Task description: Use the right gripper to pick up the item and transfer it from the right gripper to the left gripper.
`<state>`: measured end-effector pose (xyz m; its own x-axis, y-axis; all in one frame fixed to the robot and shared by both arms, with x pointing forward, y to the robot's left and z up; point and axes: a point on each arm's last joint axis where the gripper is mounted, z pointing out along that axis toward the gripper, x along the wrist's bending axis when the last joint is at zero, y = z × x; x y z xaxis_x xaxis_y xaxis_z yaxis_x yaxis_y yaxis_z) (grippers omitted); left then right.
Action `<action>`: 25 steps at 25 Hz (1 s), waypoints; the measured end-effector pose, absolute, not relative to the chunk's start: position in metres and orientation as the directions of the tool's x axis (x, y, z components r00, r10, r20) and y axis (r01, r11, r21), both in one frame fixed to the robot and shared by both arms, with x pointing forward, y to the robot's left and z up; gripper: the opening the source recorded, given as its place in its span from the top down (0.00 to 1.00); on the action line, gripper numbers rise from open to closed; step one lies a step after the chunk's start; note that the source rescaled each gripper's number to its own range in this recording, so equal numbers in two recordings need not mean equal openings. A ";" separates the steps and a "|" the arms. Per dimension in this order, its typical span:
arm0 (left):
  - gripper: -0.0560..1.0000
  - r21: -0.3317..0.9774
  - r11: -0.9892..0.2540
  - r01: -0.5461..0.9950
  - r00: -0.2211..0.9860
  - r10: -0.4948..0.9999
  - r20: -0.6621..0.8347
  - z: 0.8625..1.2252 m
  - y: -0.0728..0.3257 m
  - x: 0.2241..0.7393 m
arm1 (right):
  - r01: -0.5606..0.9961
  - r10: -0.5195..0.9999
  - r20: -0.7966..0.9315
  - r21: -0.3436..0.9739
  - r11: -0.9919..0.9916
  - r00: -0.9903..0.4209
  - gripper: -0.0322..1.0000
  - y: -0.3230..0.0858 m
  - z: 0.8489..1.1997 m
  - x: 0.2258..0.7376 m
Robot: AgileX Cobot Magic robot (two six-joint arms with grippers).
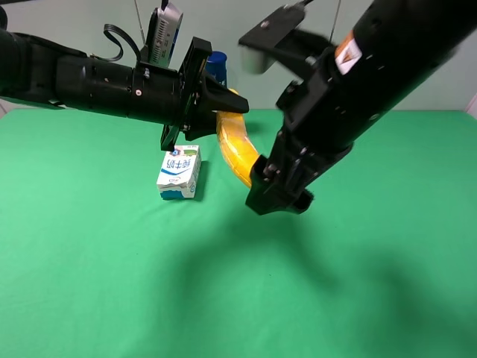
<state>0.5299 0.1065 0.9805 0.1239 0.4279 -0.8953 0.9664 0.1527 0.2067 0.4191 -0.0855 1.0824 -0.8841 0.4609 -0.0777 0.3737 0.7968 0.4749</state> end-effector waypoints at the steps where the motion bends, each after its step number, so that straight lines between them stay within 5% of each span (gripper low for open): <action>1: 0.95 0.206 0.152 0.967 0.124 0.427 -0.896 0.981 0.106 0.530 | 0.382 0.477 -0.087 0.482 0.788 -0.874 0.00 -0.090 1.088 0.417; 14: 0.95 0.210 0.115 0.971 0.149 0.396 -0.906 0.983 0.105 0.526 | 0.446 0.664 -0.101 0.666 0.598 -0.741 0.00 -0.192 1.172 0.341; 25: 0.95 0.237 0.101 0.966 0.180 0.398 -0.900 0.983 0.105 0.526 | 0.360 0.692 -0.106 0.793 0.492 -0.715 0.00 -0.271 1.116 0.275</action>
